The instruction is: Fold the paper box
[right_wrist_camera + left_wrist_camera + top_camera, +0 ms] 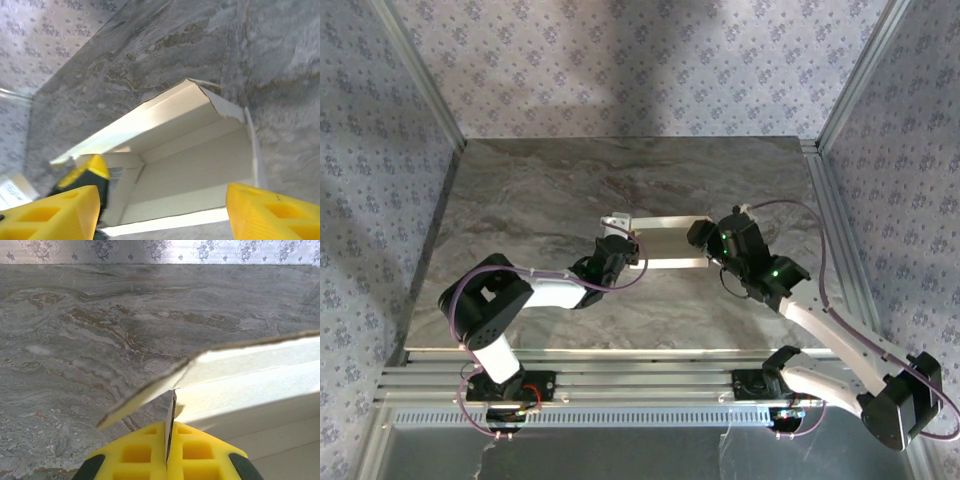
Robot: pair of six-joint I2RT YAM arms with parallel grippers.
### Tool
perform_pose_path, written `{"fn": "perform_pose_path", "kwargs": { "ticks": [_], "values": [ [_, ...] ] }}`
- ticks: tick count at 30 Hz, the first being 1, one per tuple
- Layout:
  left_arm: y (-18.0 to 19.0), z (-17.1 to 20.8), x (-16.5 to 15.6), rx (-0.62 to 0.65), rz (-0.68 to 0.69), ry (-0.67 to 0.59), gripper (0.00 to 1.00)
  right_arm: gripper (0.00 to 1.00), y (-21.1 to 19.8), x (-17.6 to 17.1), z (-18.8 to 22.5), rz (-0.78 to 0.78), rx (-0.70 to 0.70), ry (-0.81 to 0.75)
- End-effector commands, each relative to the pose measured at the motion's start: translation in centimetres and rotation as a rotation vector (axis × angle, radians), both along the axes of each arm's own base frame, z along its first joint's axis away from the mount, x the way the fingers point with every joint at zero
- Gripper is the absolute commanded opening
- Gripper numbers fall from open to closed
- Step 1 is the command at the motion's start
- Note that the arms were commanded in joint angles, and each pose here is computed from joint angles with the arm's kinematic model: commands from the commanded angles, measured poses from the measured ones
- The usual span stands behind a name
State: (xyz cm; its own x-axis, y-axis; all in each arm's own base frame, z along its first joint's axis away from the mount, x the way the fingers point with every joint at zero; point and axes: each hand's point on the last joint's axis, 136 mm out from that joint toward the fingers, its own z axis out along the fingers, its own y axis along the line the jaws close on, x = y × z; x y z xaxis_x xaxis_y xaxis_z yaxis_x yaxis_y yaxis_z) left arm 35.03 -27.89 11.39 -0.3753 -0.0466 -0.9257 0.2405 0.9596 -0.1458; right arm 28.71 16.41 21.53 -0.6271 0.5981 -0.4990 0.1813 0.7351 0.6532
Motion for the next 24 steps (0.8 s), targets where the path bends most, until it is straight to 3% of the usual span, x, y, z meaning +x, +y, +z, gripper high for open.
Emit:
{"fn": "perform_pose_path", "kwargs": {
  "ticks": [1, 9, 18, 24],
  "values": [
    [1.2, -6.3, -2.7, 0.228, -0.045, 0.171, 0.00, 0.70, 0.3, -0.8, -0.7, -0.132, 0.193, 0.217],
    [1.1, -6.3, -3.8, 0.242, -0.035, 0.178, 0.00, 0.70, 3.5, 3.1, 1.8, -0.283, 0.462, 0.321],
    [1.0, -6.0, -3.9, 0.257, -0.035, 0.170, 0.00, 0.62, 5.5, 6.0, -2.6, -0.345, 0.486, 0.439],
    [0.9, -6.1, -4.0, 0.262, -0.039, 0.174, 0.00, 0.57, 6.2, 7.5, -2.5, -0.345, 0.493, 0.432]
  ]
}}
